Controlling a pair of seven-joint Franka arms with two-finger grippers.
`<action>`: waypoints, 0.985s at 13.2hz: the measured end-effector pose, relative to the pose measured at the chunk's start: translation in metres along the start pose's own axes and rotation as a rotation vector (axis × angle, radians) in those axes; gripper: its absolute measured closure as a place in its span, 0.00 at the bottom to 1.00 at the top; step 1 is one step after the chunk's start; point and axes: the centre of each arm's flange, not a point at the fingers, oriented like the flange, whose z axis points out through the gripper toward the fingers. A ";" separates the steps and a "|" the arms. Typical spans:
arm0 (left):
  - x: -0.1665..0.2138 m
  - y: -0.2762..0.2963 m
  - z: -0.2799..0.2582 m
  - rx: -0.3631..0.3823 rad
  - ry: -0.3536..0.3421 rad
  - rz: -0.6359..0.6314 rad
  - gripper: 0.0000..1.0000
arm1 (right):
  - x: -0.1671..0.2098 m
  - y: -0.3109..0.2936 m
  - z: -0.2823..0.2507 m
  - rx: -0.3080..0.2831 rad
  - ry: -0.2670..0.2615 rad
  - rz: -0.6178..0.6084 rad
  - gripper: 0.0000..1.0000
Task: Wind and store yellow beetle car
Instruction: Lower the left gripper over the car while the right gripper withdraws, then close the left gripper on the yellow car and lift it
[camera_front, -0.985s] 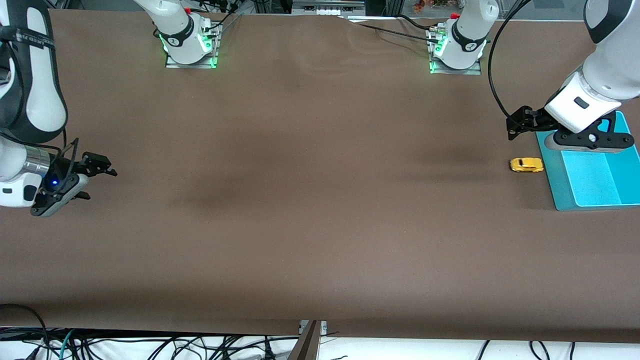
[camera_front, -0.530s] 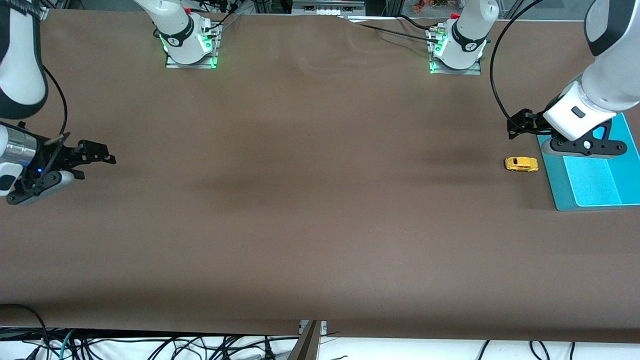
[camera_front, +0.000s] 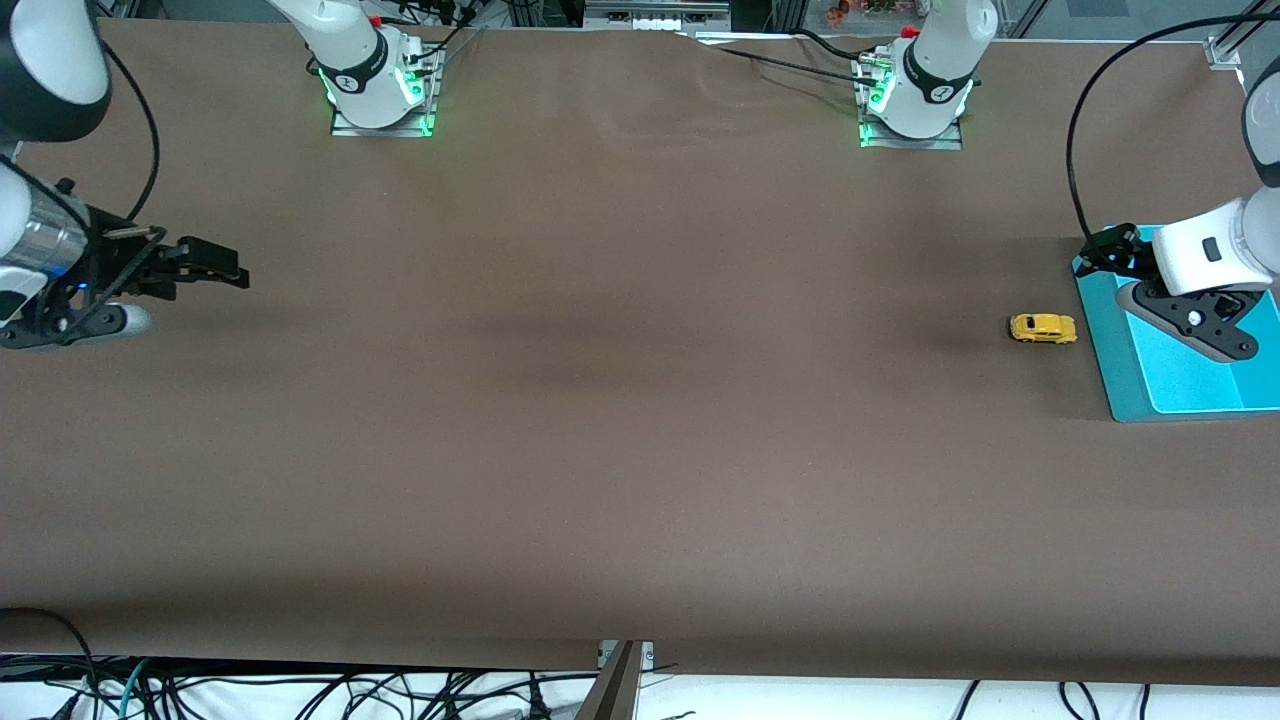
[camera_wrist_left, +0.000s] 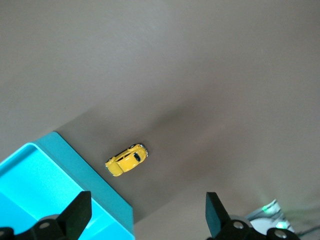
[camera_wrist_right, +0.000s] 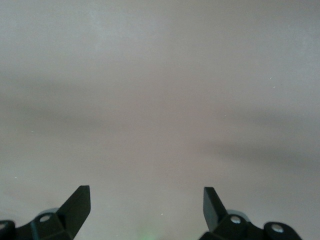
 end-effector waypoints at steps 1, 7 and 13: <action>-0.004 -0.012 0.010 -0.016 -0.009 0.055 0.00 | 0.000 -0.007 -0.004 -0.010 0.007 -0.002 0.00; -0.013 -0.060 0.130 0.020 0.046 0.441 0.00 | 0.002 0.014 -0.026 -0.124 0.071 0.026 0.00; -0.030 -0.089 0.247 0.023 0.069 0.701 0.00 | -0.009 0.031 -0.056 -0.192 0.128 0.057 0.00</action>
